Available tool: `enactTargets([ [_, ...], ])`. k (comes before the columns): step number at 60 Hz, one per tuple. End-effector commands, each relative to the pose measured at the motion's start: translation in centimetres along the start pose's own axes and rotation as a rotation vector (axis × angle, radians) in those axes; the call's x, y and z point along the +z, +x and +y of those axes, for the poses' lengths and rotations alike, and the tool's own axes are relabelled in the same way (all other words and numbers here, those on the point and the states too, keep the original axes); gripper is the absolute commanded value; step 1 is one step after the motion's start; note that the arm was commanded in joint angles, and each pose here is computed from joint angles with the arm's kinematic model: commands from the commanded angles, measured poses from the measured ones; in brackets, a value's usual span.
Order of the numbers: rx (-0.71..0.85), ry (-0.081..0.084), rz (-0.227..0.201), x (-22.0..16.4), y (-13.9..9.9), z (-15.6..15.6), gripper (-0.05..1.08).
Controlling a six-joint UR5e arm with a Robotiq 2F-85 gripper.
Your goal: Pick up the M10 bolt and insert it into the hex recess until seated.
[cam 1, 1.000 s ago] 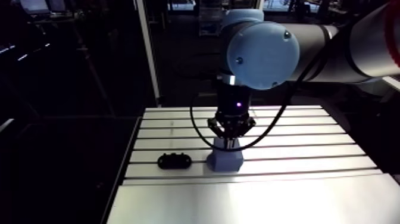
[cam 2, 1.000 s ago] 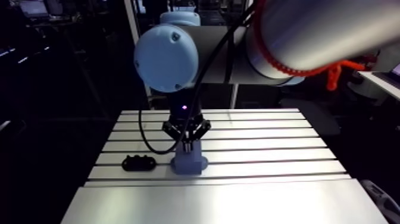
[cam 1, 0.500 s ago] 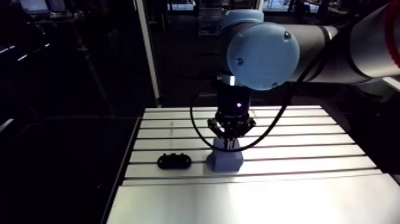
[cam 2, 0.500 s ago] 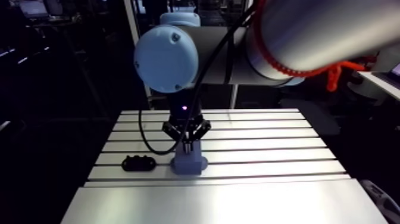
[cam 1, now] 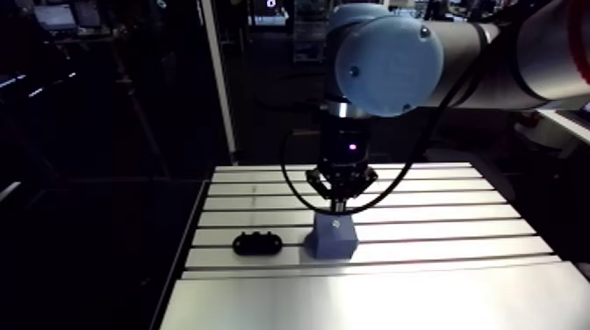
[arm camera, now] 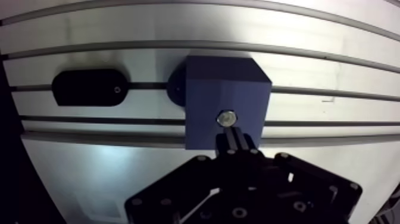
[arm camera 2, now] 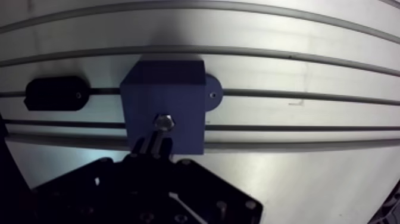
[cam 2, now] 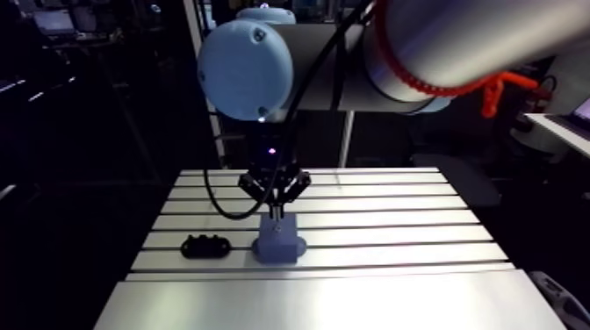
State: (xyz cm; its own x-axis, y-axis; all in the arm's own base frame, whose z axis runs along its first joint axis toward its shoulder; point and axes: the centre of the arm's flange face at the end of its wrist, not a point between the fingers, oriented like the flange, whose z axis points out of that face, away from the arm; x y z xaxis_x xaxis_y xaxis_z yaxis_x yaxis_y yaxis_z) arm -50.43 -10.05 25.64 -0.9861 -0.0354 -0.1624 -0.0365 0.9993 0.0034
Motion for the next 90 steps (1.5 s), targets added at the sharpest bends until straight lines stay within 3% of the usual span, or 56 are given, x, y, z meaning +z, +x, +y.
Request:
enactTargets([
  [1, -0.008, -0.004, 0.027, -3.8, -0.5, 0.0, 0.84],
  [2, -0.008, -0.004, 0.027, -3.8, -0.5, 0.0, 0.84],
  [4, -0.008, -0.013, 0.037, -5.7, -0.6, 0.1, 0.02],
  [9, -0.011, -0.020, 0.022, -6.7, -0.7, 0.1, 0.01],
  [17, -0.015, -0.028, 0.044, -9.5, -1.1, 0.0, 0.00],
  [22, -0.014, -0.048, 0.051, -12.5, -2.1, 0.1, 0.00],
  [26, -0.017, -0.053, 0.056, -14.4, -2.9, -0.2, 0.00],
  [31, -0.016, -0.052, 0.046, -15.6, -3.3, -0.5, 0.00],
  [41, 0.024, -0.031, 0.036, -18.5, -3.5, -0.7, 0.01],
  [48, 0.026, -0.027, 0.031, -19.9, -3.8, -1.0, 0.01],
  [61, 0.045, -0.013, 0.056, -23.0, -4.2, -1.1, 0.01],
  [70, 0.048, -0.013, 0.068, -22.9, -4.5, -1.2, 0.01],
  [80, 0.053, -0.017, 0.113, -23.8, -3.9, -1.2, 0.01],
  [90, 0.052, -0.017, 0.119, -24.3, -3.8, -1.2, 0.01],
])
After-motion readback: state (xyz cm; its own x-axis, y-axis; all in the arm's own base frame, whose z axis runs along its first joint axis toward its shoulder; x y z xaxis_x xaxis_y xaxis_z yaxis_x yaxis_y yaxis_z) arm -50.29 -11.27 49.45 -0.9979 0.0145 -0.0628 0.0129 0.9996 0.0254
